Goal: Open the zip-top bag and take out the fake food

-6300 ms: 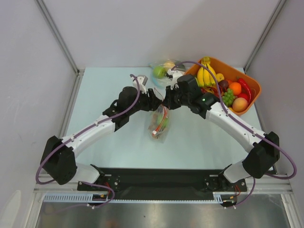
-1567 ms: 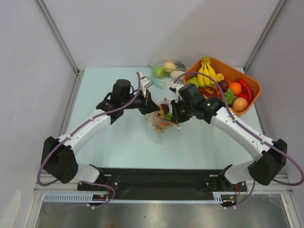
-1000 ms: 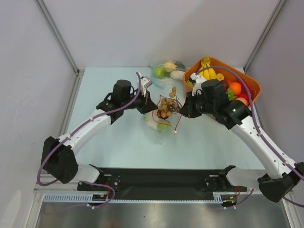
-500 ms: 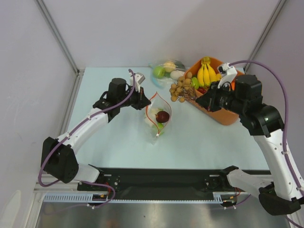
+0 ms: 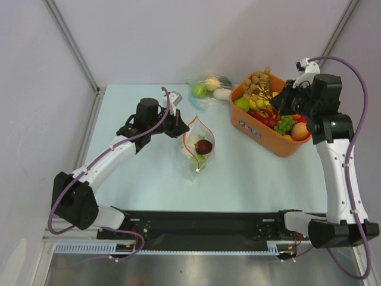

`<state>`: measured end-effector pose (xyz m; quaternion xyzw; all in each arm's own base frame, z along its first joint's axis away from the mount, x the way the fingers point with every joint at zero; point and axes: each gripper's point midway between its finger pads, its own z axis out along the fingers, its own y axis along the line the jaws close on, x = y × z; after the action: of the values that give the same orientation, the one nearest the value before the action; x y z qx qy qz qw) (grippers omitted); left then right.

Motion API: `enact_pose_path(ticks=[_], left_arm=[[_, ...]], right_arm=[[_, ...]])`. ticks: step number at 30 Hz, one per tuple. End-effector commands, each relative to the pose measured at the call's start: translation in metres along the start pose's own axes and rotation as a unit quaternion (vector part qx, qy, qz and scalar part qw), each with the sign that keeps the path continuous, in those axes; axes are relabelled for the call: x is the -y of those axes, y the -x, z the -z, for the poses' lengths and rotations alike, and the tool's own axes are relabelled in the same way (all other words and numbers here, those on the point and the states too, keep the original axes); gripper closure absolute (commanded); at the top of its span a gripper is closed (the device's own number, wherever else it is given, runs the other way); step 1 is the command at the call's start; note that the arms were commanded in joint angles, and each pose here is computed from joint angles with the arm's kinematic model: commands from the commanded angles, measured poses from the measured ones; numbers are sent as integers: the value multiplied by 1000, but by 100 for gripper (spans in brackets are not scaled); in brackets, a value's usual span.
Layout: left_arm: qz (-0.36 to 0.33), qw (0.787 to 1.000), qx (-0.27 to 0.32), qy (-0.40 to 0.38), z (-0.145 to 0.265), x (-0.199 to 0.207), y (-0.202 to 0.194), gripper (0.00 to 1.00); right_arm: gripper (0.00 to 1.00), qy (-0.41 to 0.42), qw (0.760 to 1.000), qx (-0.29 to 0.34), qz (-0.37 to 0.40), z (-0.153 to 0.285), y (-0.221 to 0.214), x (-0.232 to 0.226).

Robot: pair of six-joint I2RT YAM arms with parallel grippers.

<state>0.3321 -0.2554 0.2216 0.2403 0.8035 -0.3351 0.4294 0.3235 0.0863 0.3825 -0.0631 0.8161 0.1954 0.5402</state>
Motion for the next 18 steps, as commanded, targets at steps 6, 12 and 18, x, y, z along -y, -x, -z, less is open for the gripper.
enact_pose_path(ticks=[6, 12, 18], left_arm=[[-27, 999, 40, -12, 14, 12, 30, 100], [-26, 999, 40, -17, 14, 13, 30, 100], [-29, 999, 39, -16, 13, 13, 29, 100]], right_arm=[[100, -126, 991, 45, 16, -37, 15, 97], [100, -171, 985, 31, -4, -51, -13, 139], [100, -231, 973, 10, -26, -57, -50, 181]])
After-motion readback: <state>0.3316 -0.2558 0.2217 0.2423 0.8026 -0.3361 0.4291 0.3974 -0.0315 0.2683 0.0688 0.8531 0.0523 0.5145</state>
